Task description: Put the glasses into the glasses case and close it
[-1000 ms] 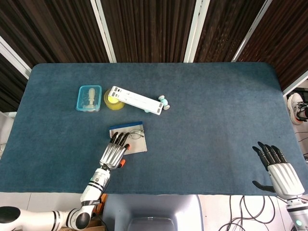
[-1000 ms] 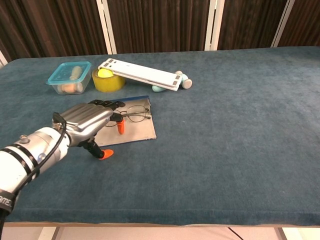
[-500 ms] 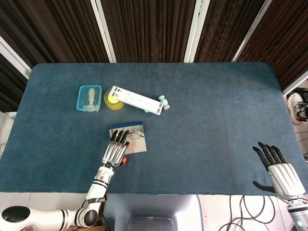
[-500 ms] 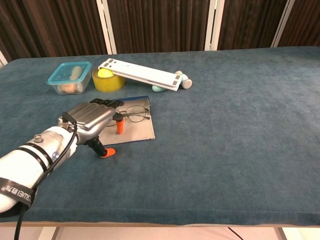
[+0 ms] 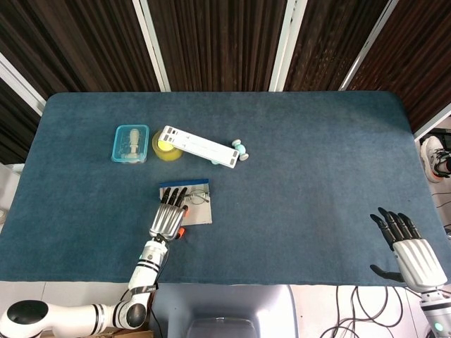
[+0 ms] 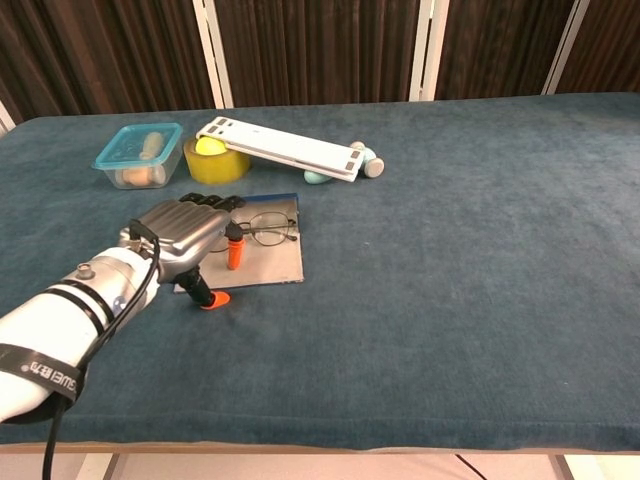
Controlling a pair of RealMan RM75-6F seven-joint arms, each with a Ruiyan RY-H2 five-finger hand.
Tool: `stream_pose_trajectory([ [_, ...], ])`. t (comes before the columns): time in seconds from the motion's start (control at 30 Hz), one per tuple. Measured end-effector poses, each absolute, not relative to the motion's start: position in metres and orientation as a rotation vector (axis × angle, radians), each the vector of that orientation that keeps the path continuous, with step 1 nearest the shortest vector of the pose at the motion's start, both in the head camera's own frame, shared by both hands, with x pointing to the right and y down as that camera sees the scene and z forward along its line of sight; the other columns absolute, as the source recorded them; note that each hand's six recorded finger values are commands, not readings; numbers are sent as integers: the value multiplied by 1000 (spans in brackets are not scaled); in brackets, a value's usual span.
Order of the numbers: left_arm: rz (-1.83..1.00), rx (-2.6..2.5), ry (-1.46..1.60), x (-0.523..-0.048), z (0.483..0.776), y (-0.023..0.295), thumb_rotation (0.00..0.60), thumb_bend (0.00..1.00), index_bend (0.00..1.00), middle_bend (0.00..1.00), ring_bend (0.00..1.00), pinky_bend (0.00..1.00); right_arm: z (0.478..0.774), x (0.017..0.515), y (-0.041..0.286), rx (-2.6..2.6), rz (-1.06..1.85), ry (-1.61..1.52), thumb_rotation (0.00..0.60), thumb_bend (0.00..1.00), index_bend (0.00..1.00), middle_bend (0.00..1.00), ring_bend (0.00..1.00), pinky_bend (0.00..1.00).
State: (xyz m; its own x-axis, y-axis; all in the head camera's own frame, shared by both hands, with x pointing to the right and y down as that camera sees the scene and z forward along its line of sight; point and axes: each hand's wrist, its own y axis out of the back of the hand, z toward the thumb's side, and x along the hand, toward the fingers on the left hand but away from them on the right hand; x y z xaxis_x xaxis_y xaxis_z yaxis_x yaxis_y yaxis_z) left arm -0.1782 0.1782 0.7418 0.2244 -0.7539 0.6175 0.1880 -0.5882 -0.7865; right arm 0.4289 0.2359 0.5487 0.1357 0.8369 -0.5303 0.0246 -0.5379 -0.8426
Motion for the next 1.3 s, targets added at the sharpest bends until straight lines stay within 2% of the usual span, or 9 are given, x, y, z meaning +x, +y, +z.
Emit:
stream_pose_trajectory([
  [0.8,-1449,-1678,592,-176,746,170,600,426,569,33,0,58,549,429,236,-1712,1482,-837,600,252,0,0,0,0],
  [1.3,-1416,-1628,666,-184,740,157,600,452,570,50,0,64,549,430,235,-1708,1486,-837,600,252,0,0,0,0],
])
